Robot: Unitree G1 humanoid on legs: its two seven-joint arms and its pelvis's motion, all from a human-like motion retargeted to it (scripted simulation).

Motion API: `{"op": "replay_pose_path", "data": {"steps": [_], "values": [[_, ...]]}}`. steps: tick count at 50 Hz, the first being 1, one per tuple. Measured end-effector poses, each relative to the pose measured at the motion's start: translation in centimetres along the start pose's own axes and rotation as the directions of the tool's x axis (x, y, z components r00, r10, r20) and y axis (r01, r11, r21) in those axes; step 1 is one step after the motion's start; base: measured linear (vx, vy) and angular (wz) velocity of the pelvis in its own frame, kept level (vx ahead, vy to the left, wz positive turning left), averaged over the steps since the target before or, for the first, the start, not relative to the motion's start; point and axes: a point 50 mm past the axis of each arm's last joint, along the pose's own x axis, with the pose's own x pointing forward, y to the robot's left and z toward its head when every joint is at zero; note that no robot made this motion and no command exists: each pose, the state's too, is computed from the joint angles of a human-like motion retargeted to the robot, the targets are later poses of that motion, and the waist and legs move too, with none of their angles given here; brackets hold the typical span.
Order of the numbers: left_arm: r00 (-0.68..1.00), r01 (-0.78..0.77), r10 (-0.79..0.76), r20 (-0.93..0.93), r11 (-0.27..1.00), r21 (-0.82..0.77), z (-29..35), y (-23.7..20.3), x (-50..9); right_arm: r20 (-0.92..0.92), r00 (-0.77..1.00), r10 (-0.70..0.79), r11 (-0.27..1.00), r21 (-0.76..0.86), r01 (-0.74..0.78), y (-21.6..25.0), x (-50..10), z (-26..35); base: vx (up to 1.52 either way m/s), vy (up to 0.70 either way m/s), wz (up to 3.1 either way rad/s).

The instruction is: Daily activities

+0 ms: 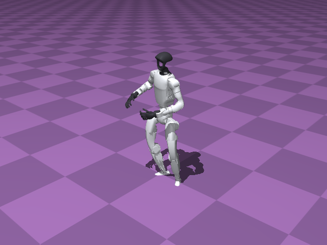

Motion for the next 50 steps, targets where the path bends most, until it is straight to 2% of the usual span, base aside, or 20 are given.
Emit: {"op": "replay_pose_path", "data": {"steps": [10, 20, 50], "values": [[0.999, -0.02, 0.019, 0.038, 0.999, 0.026, 0.7, -0.3, 1.0, -0.027, 0.993, -0.111, 0.987, 0.115, 0.114, 0.3, -0.1, -0.3, 0.0, 0.01, 0.18], [0.997, -0.027, 0.025, 0.076, 0.999, 0.032, 1.3, -0.8, 1.8, -0.07, 0.984, -0.161, 0.967, 0.186, 0.172, 0.9, -0.5, -0.8, 0.01, 0.01, 0.28], [0.99, 0.077, -0.082, 0.117, 0.996, 0.044, 1.9, -3.2, 2.5, -0.203, 0.965, -0.167, 0.967, 0.156, 0.201, 2.7, -3.7, -2.9, 0.03, 0.01, 0.3]]}}
